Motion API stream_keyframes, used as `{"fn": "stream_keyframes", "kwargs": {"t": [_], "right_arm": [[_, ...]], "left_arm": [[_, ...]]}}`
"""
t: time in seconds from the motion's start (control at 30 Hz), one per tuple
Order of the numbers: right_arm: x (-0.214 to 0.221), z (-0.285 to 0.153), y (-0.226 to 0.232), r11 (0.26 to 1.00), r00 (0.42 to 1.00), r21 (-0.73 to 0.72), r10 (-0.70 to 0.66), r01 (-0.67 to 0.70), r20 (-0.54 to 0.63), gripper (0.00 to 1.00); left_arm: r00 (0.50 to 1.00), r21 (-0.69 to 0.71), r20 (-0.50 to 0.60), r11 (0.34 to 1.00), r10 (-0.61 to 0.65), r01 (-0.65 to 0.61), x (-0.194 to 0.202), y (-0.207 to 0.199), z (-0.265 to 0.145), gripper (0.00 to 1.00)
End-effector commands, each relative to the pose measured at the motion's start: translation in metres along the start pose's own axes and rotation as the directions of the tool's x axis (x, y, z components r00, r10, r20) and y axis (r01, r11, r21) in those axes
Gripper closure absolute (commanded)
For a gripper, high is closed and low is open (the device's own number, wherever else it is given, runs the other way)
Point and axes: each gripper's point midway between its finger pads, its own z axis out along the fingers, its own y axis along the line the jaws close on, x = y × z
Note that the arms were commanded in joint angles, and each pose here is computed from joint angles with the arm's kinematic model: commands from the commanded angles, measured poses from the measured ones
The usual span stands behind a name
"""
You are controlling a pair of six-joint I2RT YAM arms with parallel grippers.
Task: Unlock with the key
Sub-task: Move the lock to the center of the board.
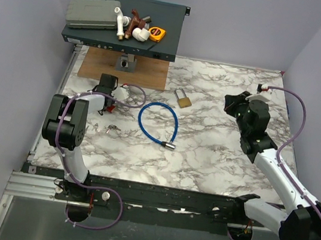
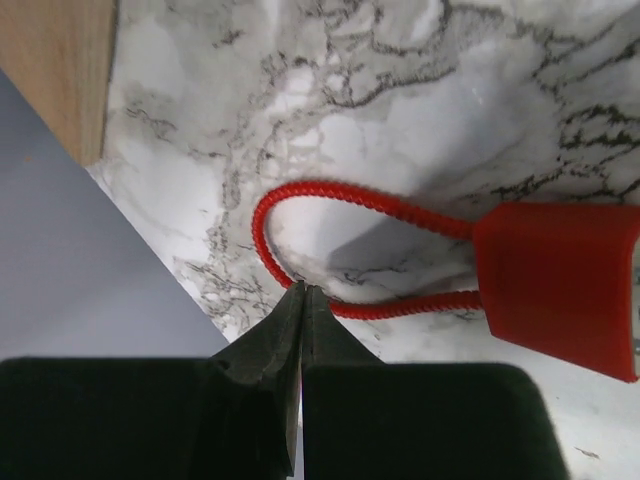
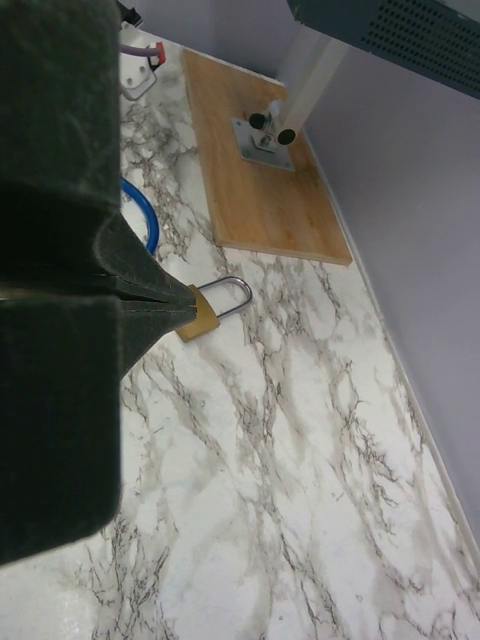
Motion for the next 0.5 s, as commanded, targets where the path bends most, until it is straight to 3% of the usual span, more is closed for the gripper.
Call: {"fn": "stream_keyframes", "kwargs": {"t": [0.0,0.3,0.47], "right_arm": [[0.0,-0.003,0.007,0.999,1.0,-0.036,-0.007,0.008,0.012,0.99],[-0.001,-0.007,0.003,1.0,1.0,-0.019,-0.009,0.009,0.018,0.99],[-0.005,-0.01,0.002,1.0,0.999,-0.015,-0.014,0.014,0.032,0.99]], "left_arm": [[0.999,-0.07,0.026,0.997,0.034,-0.032,-0.022,0.02,-0.003,1.0],[0.992,-0.038,0.025,0.992,0.124,-0.123,-0.039,0.0,-0.011,1.0],[0.995,0.039,-0.001,0.994,0.1,-0.1,-0.033,-0.013,-0.015,1.0]]}}
